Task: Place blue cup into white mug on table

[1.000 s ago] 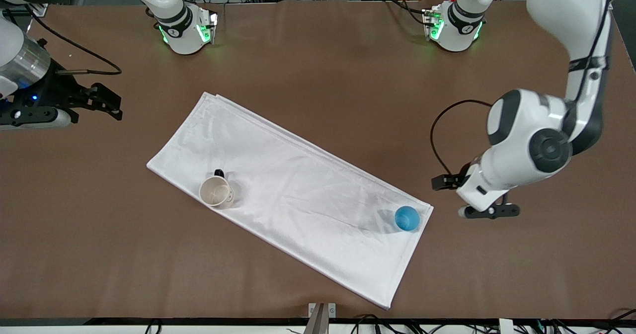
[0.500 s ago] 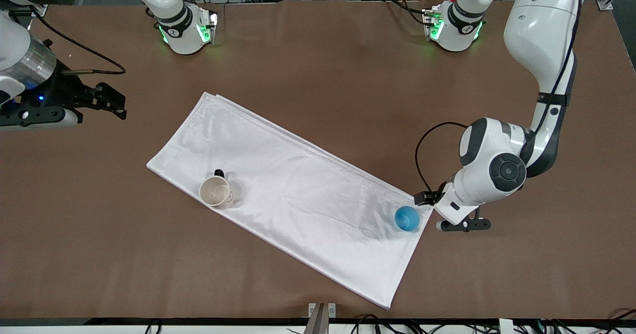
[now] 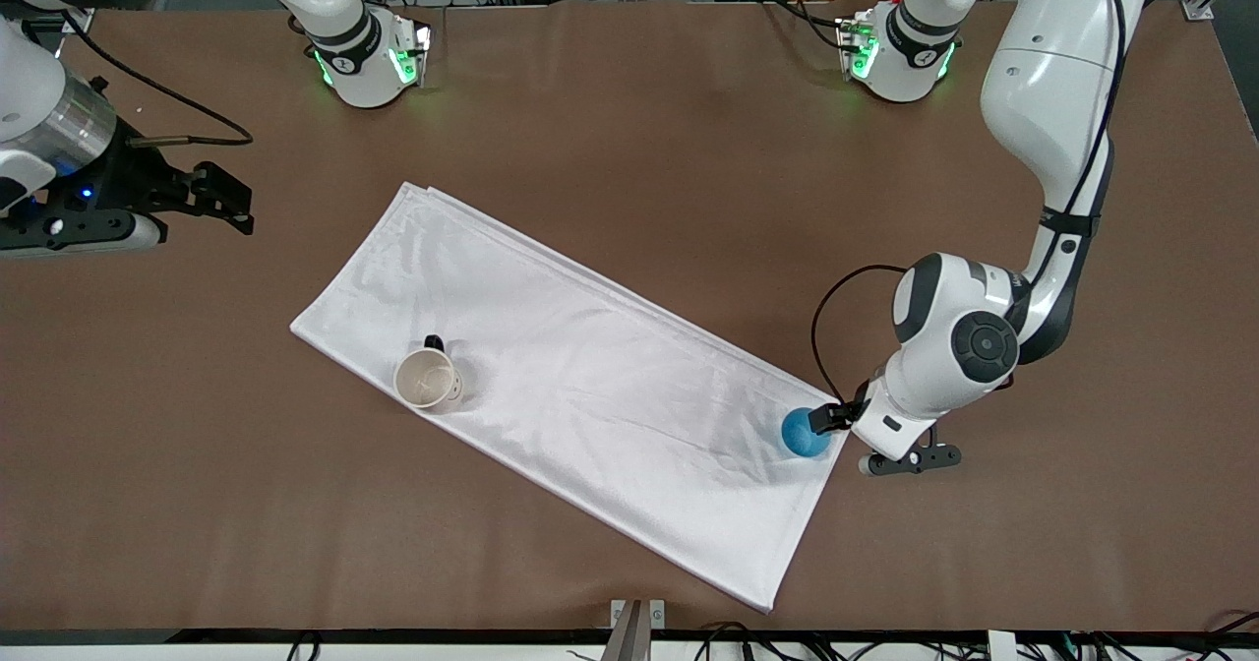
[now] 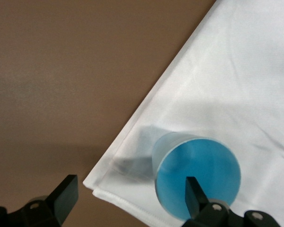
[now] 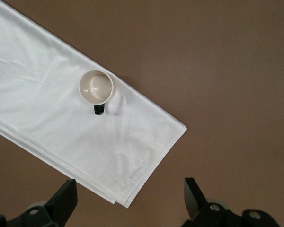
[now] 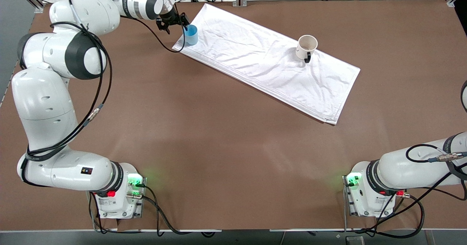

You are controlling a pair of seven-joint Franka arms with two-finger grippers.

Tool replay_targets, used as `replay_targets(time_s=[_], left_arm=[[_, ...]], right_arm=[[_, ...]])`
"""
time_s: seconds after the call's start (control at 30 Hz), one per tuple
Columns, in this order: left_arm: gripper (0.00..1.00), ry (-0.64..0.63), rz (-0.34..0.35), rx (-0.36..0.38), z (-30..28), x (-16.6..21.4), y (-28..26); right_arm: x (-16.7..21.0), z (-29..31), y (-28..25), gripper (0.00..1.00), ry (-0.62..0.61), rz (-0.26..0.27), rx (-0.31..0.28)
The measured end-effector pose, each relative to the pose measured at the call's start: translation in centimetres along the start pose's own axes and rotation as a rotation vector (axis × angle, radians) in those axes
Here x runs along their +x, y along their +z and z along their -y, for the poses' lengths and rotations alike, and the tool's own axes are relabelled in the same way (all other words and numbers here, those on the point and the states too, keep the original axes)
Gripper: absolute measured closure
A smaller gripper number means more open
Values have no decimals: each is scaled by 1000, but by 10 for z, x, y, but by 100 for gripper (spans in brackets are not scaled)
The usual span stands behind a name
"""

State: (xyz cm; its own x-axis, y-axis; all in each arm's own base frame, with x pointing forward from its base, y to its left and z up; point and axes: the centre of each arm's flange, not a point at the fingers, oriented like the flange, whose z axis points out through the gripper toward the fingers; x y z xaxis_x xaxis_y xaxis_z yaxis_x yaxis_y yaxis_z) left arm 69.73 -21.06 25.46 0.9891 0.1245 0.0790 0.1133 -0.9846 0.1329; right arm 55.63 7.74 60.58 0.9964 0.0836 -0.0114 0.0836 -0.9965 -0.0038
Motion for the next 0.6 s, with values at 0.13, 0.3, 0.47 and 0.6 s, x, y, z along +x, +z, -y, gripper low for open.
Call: replay_targets(time_s=[0.13, 0.3, 0.47, 0.6], left_arm=[[0, -7, -8, -6, -5, -2, 6], [0, -10, -15, -12, -10, -4, 13], [0, -4, -15, -15, -14, -7, 23], [5, -7, -19, -19, -17, -8, 28]], right_arm=[[-1, 4, 11, 0, -8, 23, -1], [2, 21, 37, 0, -39, 37, -1], [5, 34, 69, 0, -62, 46, 0], [8, 45, 97, 0, -76, 43, 2]])
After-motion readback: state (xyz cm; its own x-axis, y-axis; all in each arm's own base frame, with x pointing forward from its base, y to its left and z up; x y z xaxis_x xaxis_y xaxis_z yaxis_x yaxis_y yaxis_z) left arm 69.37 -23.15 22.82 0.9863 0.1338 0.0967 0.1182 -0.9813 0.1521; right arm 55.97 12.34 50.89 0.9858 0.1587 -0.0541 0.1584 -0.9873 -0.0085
